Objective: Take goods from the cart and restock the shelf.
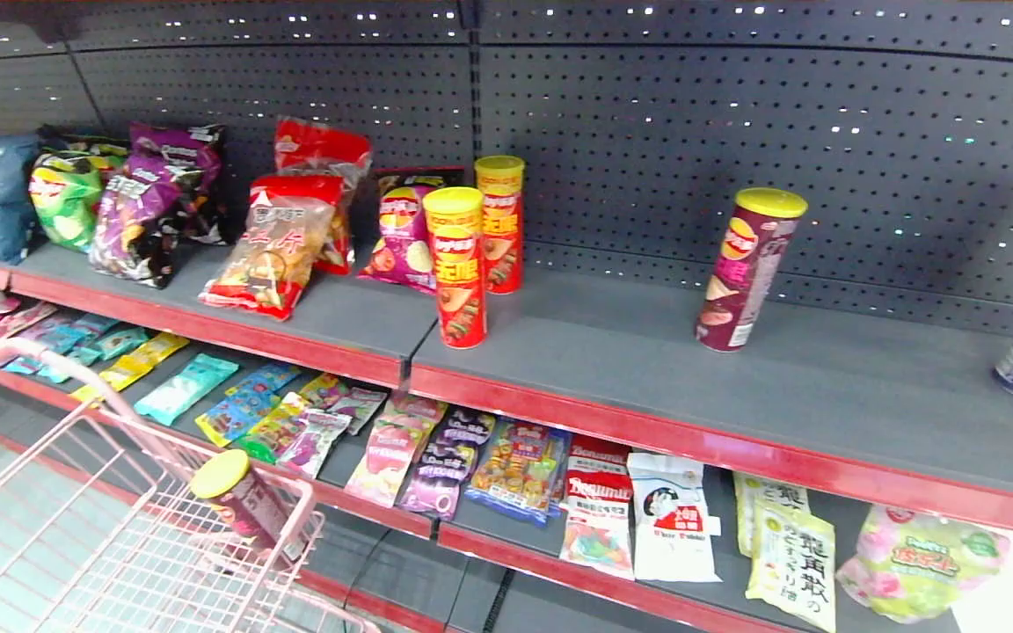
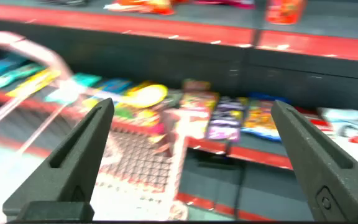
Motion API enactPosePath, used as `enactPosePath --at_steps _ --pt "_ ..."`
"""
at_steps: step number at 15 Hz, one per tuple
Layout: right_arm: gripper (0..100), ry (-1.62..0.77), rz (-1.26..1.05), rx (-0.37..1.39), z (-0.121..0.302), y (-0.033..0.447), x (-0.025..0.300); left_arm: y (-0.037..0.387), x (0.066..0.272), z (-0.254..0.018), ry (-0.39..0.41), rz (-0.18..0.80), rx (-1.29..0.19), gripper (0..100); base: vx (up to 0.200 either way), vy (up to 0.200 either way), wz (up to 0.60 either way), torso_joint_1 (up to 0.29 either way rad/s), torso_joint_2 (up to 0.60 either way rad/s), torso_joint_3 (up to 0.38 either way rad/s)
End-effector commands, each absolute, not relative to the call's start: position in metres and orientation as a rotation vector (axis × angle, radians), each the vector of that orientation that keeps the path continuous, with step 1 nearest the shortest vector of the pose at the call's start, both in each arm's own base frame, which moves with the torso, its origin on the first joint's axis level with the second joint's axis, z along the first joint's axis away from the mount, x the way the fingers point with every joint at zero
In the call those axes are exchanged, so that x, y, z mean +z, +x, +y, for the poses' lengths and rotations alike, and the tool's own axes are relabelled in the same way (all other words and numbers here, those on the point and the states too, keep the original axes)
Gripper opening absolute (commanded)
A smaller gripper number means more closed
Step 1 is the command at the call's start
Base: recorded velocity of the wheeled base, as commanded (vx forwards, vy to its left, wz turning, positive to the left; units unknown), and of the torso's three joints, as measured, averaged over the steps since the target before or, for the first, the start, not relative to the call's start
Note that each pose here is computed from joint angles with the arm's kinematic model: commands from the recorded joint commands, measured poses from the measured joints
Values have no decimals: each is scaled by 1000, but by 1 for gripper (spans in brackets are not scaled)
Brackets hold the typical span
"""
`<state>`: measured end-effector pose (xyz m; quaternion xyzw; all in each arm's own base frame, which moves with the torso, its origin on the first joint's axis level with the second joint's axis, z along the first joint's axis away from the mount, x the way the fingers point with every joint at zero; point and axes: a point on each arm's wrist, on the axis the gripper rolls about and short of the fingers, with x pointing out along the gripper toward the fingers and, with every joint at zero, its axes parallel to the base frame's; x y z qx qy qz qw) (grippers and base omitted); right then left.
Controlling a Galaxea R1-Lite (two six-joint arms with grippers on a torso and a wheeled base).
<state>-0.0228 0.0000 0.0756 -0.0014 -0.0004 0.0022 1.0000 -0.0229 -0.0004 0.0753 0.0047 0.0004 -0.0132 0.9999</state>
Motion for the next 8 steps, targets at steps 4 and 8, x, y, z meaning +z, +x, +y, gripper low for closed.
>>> enactPosePath --at_steps 4,8 --pt "100 -3 0 5 0 -23 76 -23 75 0 9 1 -26 100 0 0 600 2 2 5" --pt "100 -3 0 5 0 -23 76 -23 75 0 9 1 -26 100 0 0 600 1 5 5"
